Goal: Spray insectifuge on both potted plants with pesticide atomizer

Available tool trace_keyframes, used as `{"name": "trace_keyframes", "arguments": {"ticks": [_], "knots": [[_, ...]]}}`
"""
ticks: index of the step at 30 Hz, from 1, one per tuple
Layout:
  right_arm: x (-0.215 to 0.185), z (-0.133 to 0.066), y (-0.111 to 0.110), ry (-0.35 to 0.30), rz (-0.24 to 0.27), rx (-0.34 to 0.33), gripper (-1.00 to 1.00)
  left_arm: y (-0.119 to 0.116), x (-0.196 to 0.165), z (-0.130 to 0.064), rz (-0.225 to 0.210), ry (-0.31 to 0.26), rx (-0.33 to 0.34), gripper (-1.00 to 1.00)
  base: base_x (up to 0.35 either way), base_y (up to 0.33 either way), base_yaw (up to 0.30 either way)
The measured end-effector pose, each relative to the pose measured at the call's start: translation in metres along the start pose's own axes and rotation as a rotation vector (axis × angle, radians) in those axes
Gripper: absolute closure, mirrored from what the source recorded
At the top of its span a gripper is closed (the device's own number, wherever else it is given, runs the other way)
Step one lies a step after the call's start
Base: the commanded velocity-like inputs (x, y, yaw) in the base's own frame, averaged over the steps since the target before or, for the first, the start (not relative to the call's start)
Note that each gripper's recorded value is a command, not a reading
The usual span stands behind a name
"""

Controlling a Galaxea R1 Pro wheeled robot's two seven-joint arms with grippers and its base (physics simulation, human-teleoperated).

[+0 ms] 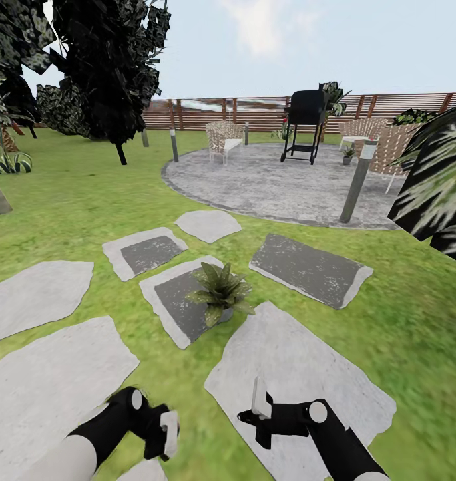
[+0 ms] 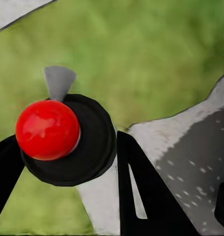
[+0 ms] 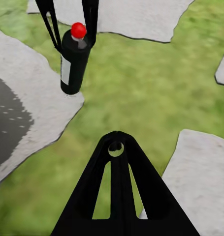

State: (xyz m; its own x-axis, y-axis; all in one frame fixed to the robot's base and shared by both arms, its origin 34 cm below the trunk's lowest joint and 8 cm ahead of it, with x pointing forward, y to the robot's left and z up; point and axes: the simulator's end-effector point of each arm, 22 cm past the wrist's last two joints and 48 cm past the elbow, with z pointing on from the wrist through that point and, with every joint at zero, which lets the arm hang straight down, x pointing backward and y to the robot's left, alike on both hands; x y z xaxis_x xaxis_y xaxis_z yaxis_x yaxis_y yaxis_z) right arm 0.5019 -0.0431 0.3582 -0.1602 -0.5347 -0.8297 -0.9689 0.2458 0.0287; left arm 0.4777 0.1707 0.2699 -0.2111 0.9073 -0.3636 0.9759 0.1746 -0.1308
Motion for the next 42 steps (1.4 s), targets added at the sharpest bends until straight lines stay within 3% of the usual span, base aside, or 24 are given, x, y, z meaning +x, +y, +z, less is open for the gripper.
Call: {"name": "trace_keyframes", "arguments": {"ticks": [1,2,5,7,11,13,14,16,18,21,22,23,24,26,28,30,33,37,39,42], "knots": [[0.000,0.000,0.000,0.000,0.000,0.000,1.00,-0.002,0.015,-0.001,-0.013,0.020,0.006,1.00,0.000,0.000,0.000],[0.001,0.000,0.000,0.001,0.000,0.000,-1.00,-0.003,0.029,-0.003,-0.025,0.039,0.008,1.00,0.000,0.000,0.000],[0.002,-0.001,-0.001,0.003,0.001,0.002,-1.00,-0.002,0.064,-0.011,-0.045,0.076,0.007,1.00,0.000,0.000,0.000],[0.003,-0.002,-0.001,0.005,0.002,0.002,-1.00,-0.004,0.079,-0.015,-0.043,0.079,0.012,1.00,0.000,0.000,0.000],[0.005,-0.003,-0.002,0.006,0.005,0.007,-1.00,-0.009,0.104,-0.019,-0.088,0.082,0.016,1.00,0.000,0.000,0.000],[0.008,-0.004,-0.008,0.008,0.012,0.036,-1.00,-0.005,0.109,-0.019,-0.111,0.081,-0.009,1.00,0.000,0.000,0.000],[0.013,-0.004,-0.014,0.014,0.025,0.073,-1.00,0.006,0.111,-0.020,-0.133,0.073,-0.060,1.00,0.000,0.000,0.000],[0.036,-0.005,-0.024,0.046,0.069,0.159,-1.00,0.026,0.117,-0.023,-0.216,0.043,-0.166,1.00,0.000,0.000,0.000],[0.068,-0.008,-0.030,0.093,0.129,0.252,-1.00,0.040,0.128,-0.025,-0.332,0.006,-0.263,1.00,0.000,0.000,0.000],[0.118,-0.018,-0.034,0.177,0.210,0.404,-1.00,0.063,0.142,-0.036,-0.559,-0.090,-0.420,1.00,0.000,0.000,0.000],[0.137,-0.024,-0.034,0.215,0.236,0.467,-1.00,0.069,0.150,-0.040,-0.654,-0.129,-0.481,1.00,0.000,0.000,0.000],[0.151,-0.029,-0.033,0.244,0.258,0.514,-1.00,0.071,0.157,-0.042,-0.718,-0.153,-0.523,1.00,0.000,0.000,0.000],[0.173,-0.039,-0.031,0.288,0.303,0.595,-1.00,0.072,0.168,-0.045,-0.805,-0.185,-0.592,1.00,0.000,0.000,0.000],[0.202,-0.056,-0.023,0.341,0.386,0.703,-1.00,0.073,0.184,-0.051,-0.903,-0.219,-0.687,1.00,0.000,0.000,0.000],[0.229,-0.078,-0.013,0.366,0.513,0.847,-1.00,0.071,0.207,-0.062,-1.011,-0.251,-0.813,1.00,0.000,0.000,0.000],[0.234,-0.092,-0.018,0.334,0.580,0.946,-1.00,0.063,0.222,-0.065,-1.071,-0.262,-0.870,1.00,0.000,0.000,0.000],[0.250,-0.138,-0.031,0.271,0.672,1.146,-1.00,0.042,0.247,-0.072,-1.168,-0.304,-0.966,1.00,0.000,0.000,0.000],[0.274,-0.177,-0.020,0.265,0.715,1.246,-1.00,0.012,0.273,-0.078,-1.252,-0.329,-1.051,1.00,0.000,0.000,0.000],[0.281,-0.188,-0.018,0.255,0.759,1.293,-1.00,0.004,0.279,-0.078,-1.270,-0.330,-1.065,1.00,0.000,0.000,0.000],[0.282,-0.189,-0.016,0.245,0.788,1.312,-1.00,0.001,0.279,-0.076,-1.277,-0.331,-1.064,1.00,0.000,0.000,0.000]]}}
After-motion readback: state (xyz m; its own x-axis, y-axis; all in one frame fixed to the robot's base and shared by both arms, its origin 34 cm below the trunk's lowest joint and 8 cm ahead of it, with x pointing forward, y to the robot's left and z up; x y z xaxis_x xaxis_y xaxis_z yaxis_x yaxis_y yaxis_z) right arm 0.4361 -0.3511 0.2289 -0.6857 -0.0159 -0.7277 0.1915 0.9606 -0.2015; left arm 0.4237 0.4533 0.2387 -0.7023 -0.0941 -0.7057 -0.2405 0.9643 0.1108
